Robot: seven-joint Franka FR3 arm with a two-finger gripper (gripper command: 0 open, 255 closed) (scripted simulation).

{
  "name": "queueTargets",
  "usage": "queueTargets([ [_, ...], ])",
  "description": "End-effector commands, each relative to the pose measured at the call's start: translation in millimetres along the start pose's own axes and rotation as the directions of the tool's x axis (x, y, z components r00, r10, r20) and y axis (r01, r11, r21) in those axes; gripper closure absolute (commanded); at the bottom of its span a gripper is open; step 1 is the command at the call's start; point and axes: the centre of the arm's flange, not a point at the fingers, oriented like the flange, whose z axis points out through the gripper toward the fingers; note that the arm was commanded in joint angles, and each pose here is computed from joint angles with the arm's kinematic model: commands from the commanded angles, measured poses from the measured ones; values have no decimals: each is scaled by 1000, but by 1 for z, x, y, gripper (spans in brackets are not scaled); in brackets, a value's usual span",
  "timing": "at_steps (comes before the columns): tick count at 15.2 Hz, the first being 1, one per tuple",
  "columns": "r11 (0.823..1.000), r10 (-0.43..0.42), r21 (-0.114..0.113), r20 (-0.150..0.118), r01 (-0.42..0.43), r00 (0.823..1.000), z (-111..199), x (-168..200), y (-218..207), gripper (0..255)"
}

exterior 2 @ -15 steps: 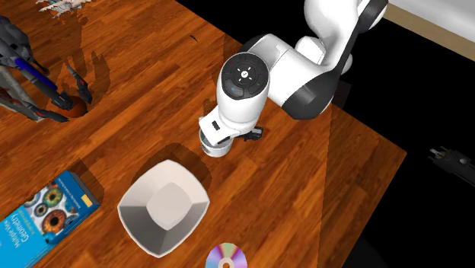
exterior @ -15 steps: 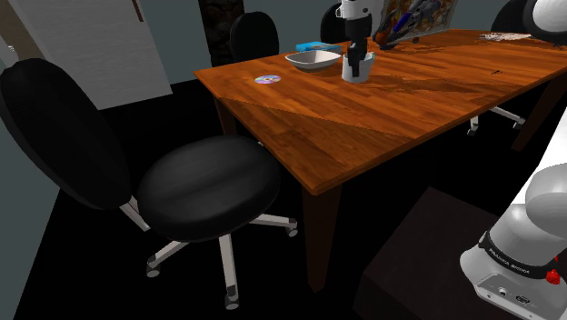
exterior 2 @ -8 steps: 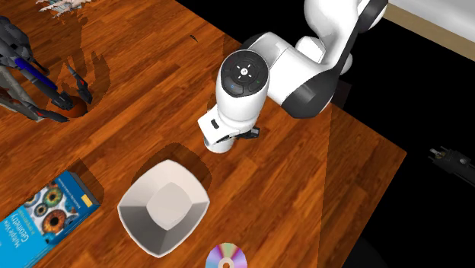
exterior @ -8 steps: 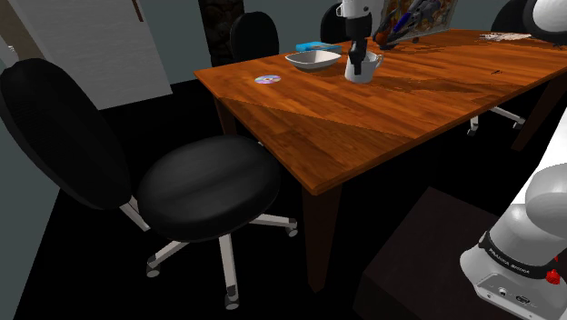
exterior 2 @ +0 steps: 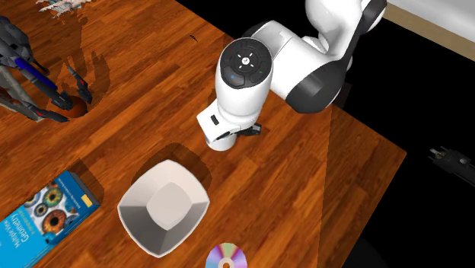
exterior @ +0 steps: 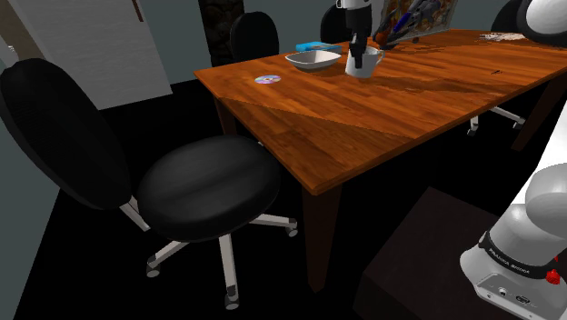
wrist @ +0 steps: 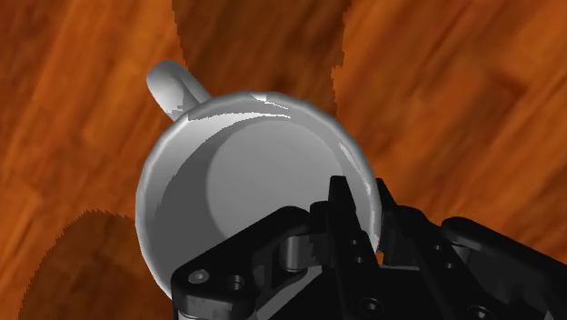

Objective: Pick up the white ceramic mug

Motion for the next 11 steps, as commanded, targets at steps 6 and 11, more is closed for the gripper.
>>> queueTargets([
  [6, 1000, 0, 0, 0, 0, 1000, -37, -5, 3, 255],
  [11, 1000, 0, 0, 0, 0, 1000, -53, -7, 5, 255],
])
